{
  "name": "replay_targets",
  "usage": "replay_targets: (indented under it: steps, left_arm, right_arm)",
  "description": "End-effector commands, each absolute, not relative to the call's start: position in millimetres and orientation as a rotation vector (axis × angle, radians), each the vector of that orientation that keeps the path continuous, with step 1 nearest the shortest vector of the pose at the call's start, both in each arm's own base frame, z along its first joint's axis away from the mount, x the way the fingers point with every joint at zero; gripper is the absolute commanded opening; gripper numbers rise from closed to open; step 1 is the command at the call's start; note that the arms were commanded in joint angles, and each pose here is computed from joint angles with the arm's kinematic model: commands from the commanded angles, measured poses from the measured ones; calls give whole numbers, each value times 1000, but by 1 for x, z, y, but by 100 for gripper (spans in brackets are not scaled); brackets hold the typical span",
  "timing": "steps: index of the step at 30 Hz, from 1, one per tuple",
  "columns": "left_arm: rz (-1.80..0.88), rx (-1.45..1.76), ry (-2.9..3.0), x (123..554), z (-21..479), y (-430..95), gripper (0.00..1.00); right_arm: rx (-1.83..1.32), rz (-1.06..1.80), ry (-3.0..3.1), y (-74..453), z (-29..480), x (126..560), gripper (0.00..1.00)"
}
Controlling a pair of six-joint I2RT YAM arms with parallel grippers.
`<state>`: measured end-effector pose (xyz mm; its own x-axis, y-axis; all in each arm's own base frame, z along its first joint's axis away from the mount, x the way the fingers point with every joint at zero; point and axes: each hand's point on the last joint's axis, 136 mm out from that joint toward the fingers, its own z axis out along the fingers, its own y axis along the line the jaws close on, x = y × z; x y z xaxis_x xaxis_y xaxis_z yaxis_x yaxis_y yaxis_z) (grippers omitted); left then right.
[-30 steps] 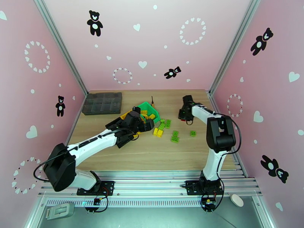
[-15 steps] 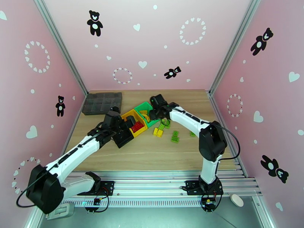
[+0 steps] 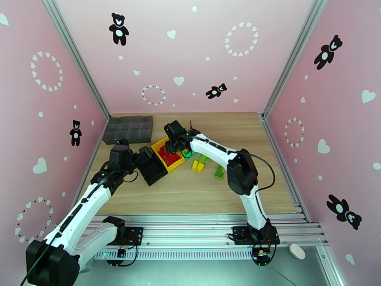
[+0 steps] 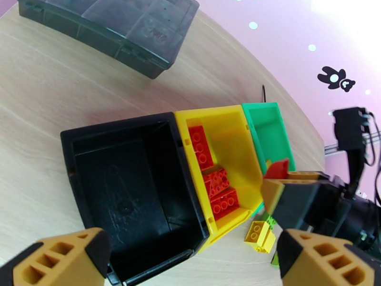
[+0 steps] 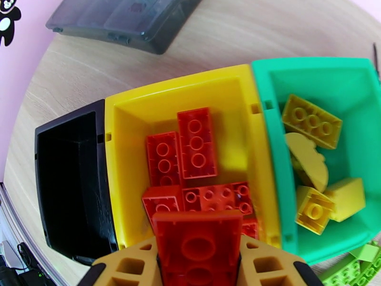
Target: Sort the legos into containers by color
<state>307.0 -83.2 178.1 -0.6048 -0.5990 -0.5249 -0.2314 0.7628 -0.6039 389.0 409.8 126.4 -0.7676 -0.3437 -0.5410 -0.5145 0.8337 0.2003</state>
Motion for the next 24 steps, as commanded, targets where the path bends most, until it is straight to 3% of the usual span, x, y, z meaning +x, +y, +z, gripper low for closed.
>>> replay_targets:
  steps: [1,5,9,24]
  left_arm:
    - [-650,-629,2237,300,169,-84,98]
    - [-663,-623,2243,300,168,-86,98]
    - [-671,-609,2245,301,169,-88,98]
    - [-631,-399,2324,299,171,-143,98]
  right_arm:
    - [-625,477,2532,415,129,389,38]
    - [-619,470,2524,413,135,389,50]
    - [-616,462,2503,409,146,388,56]
    - [-519,344,2431,346,182,377,58]
